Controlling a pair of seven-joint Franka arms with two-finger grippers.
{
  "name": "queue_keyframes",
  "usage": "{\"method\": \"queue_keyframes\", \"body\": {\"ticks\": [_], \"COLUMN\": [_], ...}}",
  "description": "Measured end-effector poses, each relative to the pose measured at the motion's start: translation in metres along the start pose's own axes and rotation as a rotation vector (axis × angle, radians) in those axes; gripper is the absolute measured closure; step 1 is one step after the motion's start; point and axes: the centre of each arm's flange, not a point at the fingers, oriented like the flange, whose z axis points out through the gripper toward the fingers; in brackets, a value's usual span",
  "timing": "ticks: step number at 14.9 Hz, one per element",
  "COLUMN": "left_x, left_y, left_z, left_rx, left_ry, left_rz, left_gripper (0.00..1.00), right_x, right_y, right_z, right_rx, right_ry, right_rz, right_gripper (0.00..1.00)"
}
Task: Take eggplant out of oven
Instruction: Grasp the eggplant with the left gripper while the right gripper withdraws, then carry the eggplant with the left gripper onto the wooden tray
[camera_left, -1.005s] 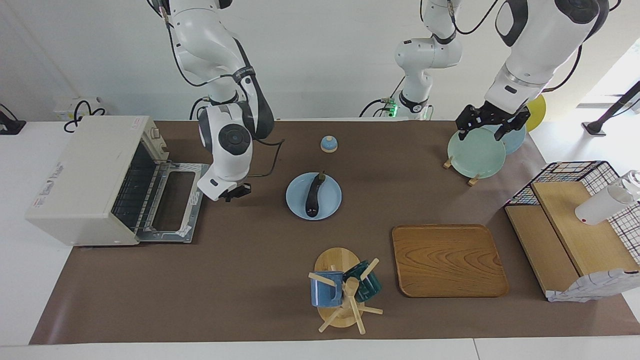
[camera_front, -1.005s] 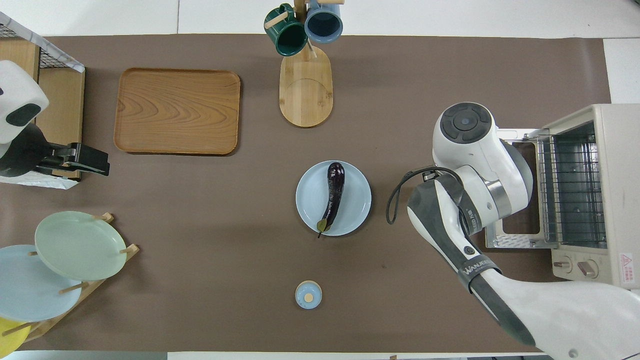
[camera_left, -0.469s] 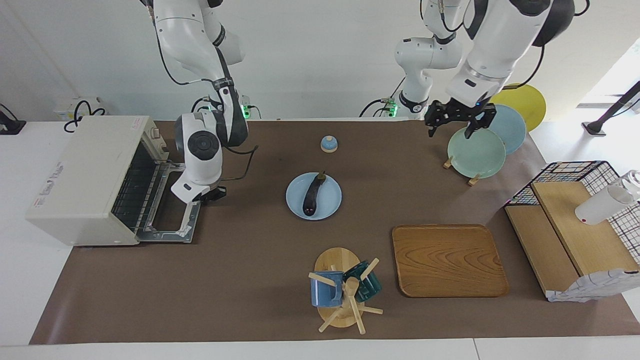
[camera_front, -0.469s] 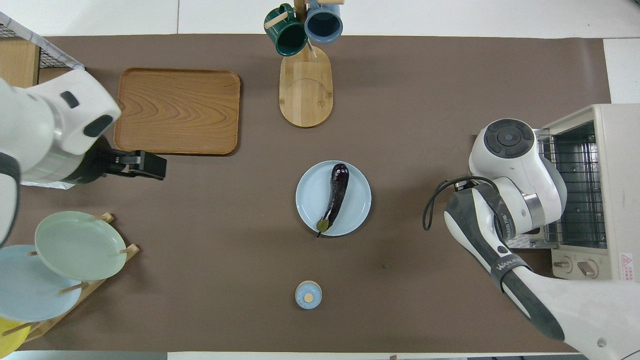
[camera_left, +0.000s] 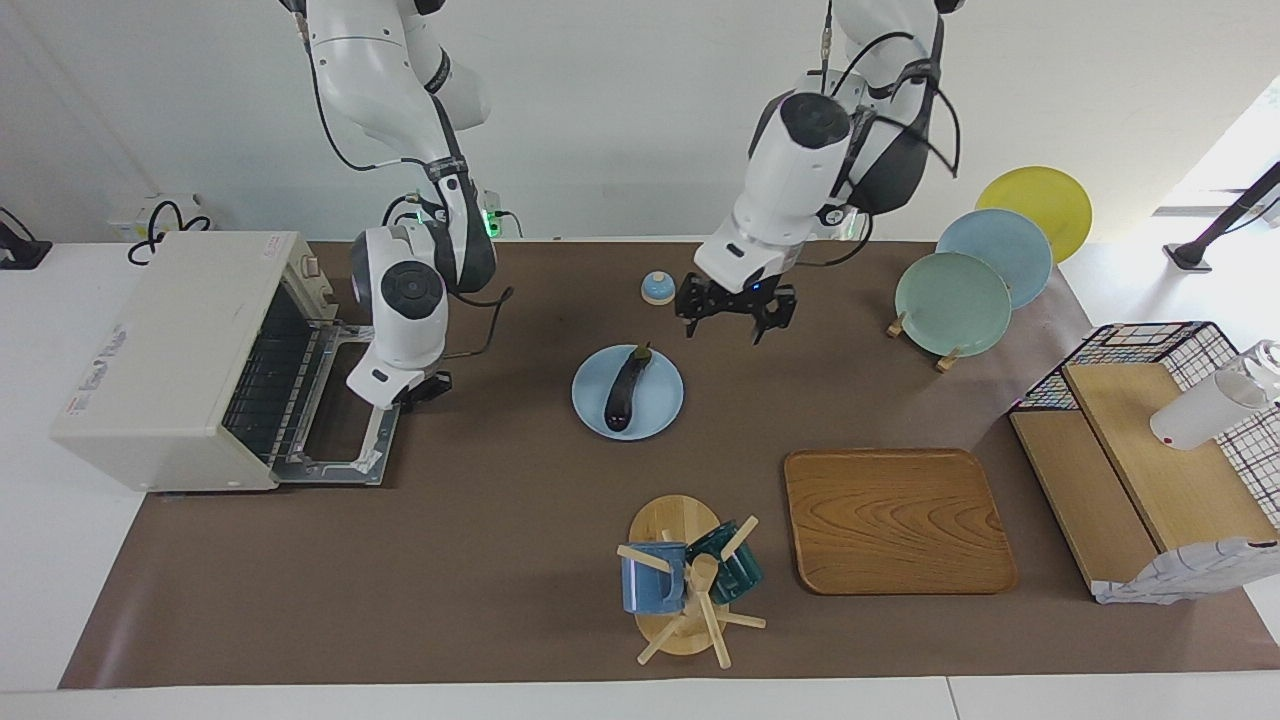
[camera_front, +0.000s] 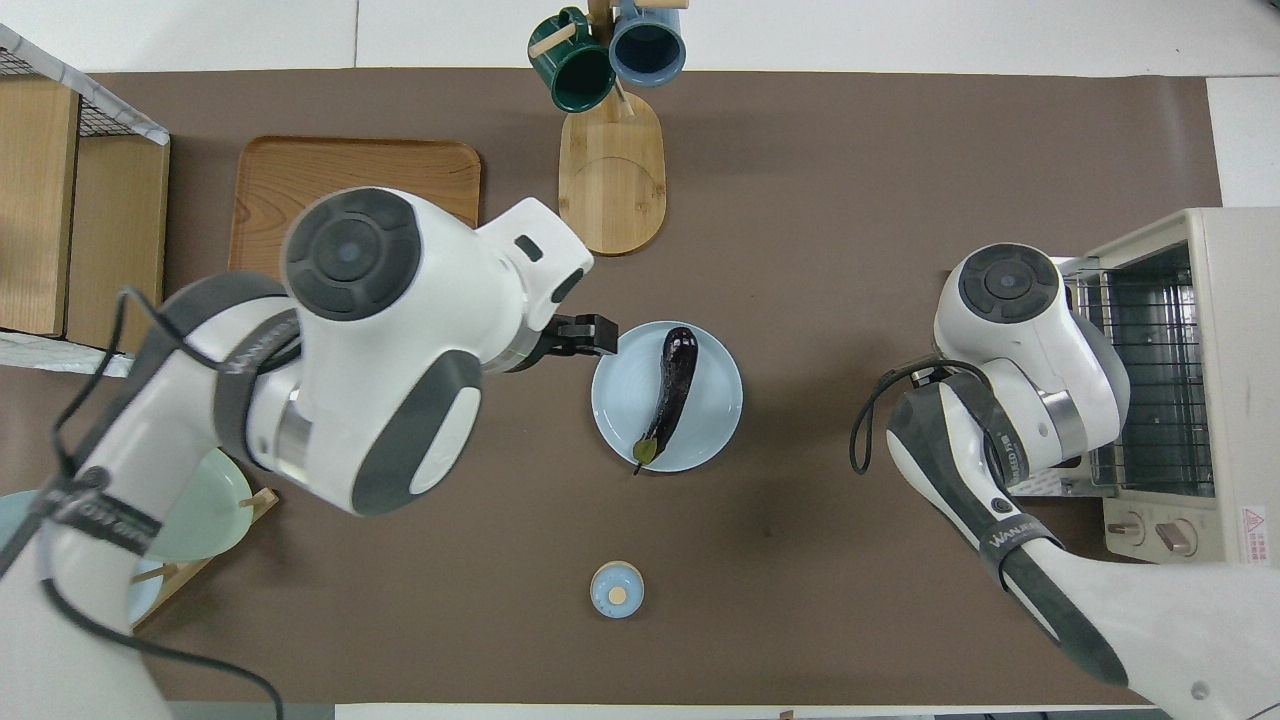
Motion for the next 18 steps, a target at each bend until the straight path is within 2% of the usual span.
{"method": "queue_keyframes", "body": {"ticks": [3, 6, 10, 14, 17, 18], "left_x": [0.003, -0.001, -0.011, -0.022, -0.029, -0.031], "left_y": [0.027, 0.045, 0.063, 0.078, 0.082, 0.081], "left_z": [0.067, 0.107, 0.129, 0.138, 0.150, 0.153], "left_rx": [-0.011, -0.019, -0.021, -0.022, -0.027, -0.026], "left_ry": [-0.002, -0.001, -0.007, -0.010, -0.002, -0.003], "left_rz": [0.024, 0.051, 0.081, 0.105, 0.106, 0.104], "left_gripper": [0.00, 0.00, 0.00, 0.00, 0.00, 0.00], "right_x": [-0.007, -0.035, -0.062, -0.068, -0.075, -0.076], "right_y": [0.031, 0.087, 0.151, 0.167, 0.173, 0.175], "right_z": [-0.054, -0.095, -0.106, -0.105, -0.113, -0.124], "right_rx": [0.005, 0.017, 0.022, 0.047, 0.158, 0.187], "right_ry": [-0.049, -0.036, -0.015, -0.012, -0.027, -0.023], "right_rz": [-0.028, -0.023, -0.020, -0.025, 0.027, 0.039], "right_gripper": [0.99, 0.99, 0.99, 0.99, 0.94, 0.89]}}
